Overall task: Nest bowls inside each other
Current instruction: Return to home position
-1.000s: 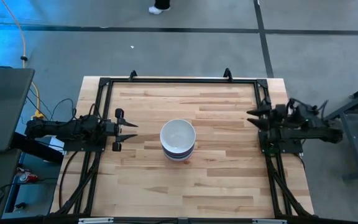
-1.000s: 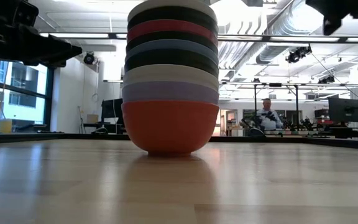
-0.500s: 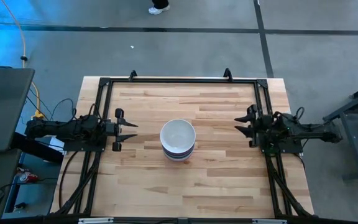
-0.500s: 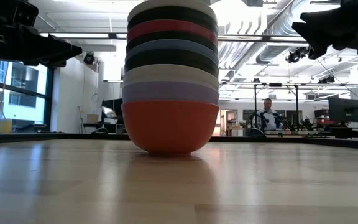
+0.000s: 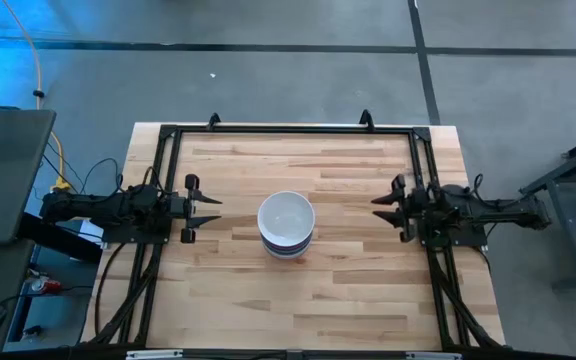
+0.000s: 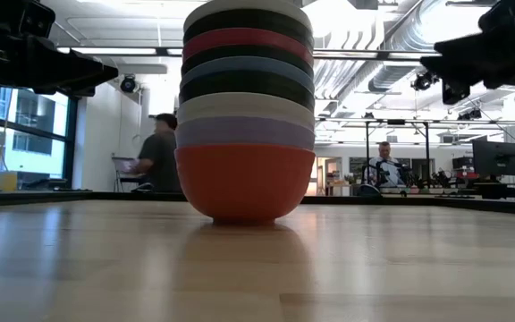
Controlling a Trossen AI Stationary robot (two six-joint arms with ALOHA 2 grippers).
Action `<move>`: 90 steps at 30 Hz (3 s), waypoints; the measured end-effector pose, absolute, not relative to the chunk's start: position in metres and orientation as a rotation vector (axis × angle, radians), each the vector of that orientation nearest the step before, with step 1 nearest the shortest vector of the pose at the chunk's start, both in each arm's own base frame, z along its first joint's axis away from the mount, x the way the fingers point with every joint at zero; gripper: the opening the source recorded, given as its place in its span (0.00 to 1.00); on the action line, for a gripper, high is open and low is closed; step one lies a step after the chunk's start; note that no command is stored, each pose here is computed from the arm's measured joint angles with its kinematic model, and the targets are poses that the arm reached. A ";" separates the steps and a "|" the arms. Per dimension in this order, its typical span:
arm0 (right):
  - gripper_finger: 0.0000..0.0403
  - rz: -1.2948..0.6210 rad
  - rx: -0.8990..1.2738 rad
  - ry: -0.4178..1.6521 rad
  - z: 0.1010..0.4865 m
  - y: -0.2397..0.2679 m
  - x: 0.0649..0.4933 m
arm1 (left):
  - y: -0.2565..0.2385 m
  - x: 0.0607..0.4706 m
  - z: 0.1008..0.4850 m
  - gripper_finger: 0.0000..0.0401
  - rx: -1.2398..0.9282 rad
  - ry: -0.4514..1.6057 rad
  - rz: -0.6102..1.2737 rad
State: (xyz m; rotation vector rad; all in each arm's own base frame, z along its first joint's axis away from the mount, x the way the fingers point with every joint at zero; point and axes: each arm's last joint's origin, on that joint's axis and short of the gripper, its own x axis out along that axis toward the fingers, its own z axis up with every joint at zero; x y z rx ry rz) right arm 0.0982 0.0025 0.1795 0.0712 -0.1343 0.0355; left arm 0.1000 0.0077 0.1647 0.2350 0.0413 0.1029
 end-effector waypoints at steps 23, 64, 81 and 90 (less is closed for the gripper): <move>0.35 0.080 0.099 0.008 0.166 0.004 0.099 | 0.008 0.100 0.165 0.41 0.208 0.040 0.103; 0.35 0.092 -0.024 0.009 0.166 0.004 0.099 | 0.008 0.100 0.165 0.41 0.212 0.040 0.099; 0.31 0.106 -0.091 0.005 0.166 0.005 0.099 | 0.008 0.100 0.165 0.41 0.211 0.040 0.099; 0.02 0.112 0.024 0.010 0.167 0.005 0.099 | 0.008 0.100 0.165 0.41 0.212 0.040 0.099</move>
